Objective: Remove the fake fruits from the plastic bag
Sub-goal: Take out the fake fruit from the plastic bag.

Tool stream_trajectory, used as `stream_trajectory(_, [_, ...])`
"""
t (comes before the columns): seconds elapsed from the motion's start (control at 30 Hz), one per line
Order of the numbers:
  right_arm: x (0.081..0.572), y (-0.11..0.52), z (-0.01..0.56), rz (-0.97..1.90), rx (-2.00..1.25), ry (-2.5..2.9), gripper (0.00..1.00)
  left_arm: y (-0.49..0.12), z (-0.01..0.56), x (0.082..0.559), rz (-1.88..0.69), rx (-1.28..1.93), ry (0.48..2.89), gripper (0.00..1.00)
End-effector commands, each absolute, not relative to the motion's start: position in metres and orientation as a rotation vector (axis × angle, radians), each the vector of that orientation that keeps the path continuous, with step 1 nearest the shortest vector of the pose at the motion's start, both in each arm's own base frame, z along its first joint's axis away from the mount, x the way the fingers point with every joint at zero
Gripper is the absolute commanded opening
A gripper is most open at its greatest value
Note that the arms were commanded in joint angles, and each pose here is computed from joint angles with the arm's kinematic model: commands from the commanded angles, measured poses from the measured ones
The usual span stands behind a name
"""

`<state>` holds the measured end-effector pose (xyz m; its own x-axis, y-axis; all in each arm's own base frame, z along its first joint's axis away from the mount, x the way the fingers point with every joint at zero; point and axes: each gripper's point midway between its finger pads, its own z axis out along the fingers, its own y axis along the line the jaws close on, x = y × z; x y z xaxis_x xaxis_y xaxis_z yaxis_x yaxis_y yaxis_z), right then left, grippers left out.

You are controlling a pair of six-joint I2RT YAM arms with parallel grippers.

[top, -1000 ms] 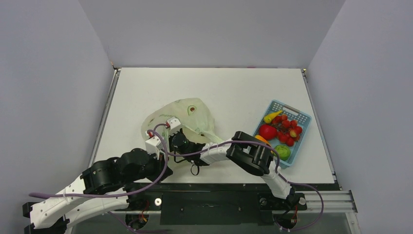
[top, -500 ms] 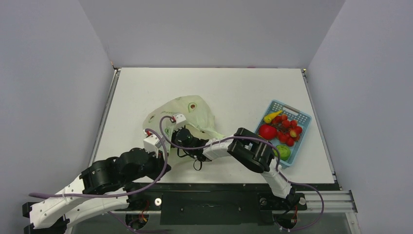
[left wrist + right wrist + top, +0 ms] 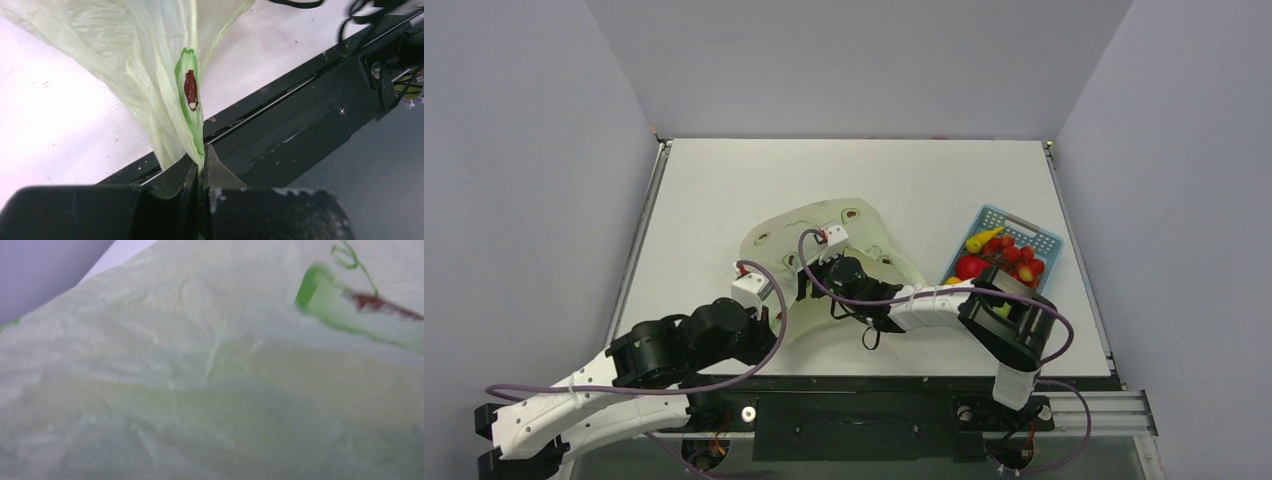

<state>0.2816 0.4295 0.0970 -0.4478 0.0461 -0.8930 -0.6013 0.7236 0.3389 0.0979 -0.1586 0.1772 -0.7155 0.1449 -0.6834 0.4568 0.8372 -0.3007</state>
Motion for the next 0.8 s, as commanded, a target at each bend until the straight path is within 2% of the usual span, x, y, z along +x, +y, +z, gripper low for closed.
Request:
stream_trajectory(0.0, [0.261, 0.425, 0.145, 0.885, -0.474, 1.79, 0.0, -0.161, 0.189, 0.107, -0.604, 0.397, 2.291, 0.0])
stream_trajectory(0.23, [0.222, 0.421, 0.142, 1.039, -0.559, 1.798, 0.0, -0.152, 0.198, 0.109, -0.625, 0.332, 2.244, 0.0])
stream_trajectory(0.47, [0.196, 0.417, 0.129, 1.065, -0.634, 1.833, 0.0, -0.138, 0.212, 0.112, -0.662, 0.228, 2.173, 0.0])
stream_trajectory(0.77, [0.19, 0.401, 0.184, 1.049, -0.634, 1.732, 0.0, -0.133, 0.216, 0.113, -0.683, 0.191, 2.143, 0.0])
